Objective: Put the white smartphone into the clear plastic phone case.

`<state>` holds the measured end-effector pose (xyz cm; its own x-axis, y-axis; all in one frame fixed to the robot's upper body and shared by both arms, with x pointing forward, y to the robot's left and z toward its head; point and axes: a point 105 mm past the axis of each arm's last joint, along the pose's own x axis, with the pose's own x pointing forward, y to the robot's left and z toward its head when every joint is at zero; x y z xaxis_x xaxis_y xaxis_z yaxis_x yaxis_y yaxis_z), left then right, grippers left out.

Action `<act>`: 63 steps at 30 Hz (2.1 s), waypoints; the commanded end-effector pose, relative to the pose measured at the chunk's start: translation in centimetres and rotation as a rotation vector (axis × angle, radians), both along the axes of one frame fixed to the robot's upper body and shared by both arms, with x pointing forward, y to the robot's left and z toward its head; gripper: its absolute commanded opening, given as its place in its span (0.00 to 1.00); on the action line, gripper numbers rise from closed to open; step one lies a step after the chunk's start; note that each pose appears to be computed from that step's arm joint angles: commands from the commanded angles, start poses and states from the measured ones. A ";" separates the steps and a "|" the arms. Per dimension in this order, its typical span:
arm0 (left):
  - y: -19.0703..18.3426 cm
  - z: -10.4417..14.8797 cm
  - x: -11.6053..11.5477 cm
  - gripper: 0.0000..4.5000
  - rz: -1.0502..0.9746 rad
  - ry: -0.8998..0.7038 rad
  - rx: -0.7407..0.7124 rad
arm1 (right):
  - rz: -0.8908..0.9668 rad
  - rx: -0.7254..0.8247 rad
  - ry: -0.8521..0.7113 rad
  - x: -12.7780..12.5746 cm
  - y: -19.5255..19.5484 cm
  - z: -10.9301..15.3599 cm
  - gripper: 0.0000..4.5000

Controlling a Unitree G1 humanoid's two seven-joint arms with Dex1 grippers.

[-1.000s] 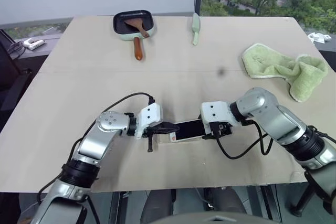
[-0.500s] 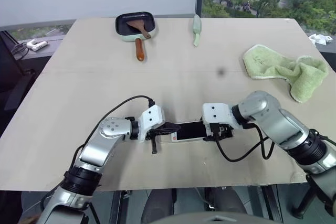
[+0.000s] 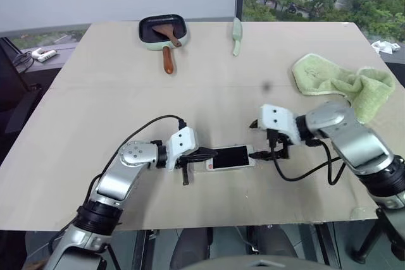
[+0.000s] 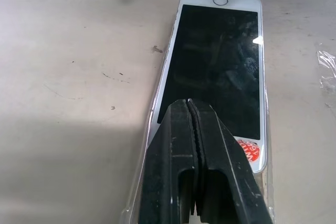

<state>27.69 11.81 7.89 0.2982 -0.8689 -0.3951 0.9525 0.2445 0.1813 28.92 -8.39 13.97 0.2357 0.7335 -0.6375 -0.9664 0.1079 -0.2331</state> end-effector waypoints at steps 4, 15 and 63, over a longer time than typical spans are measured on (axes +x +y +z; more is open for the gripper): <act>1.2 0.9 -1.3 0.00 0.051 0.021 -0.044 | -0.049 0.072 0.011 -1.0 -1.8 1.2 0.70; 8.4 3.5 -1.6 0.00 0.274 -0.005 -0.020 | -0.078 -0.017 0.030 -0.9 -2.9 -1.4 0.01; 0.9 -1.6 -1.7 0.00 0.041 0.157 -0.096 | 0.083 -0.104 0.037 -2.7 3.0 -2.5 0.01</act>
<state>26.63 14.56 6.96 0.3430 -0.8687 -0.3573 0.9347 0.3535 0.0380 27.52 -7.93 10.65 0.2072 0.6218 -0.7552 -0.9774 0.0994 -0.1864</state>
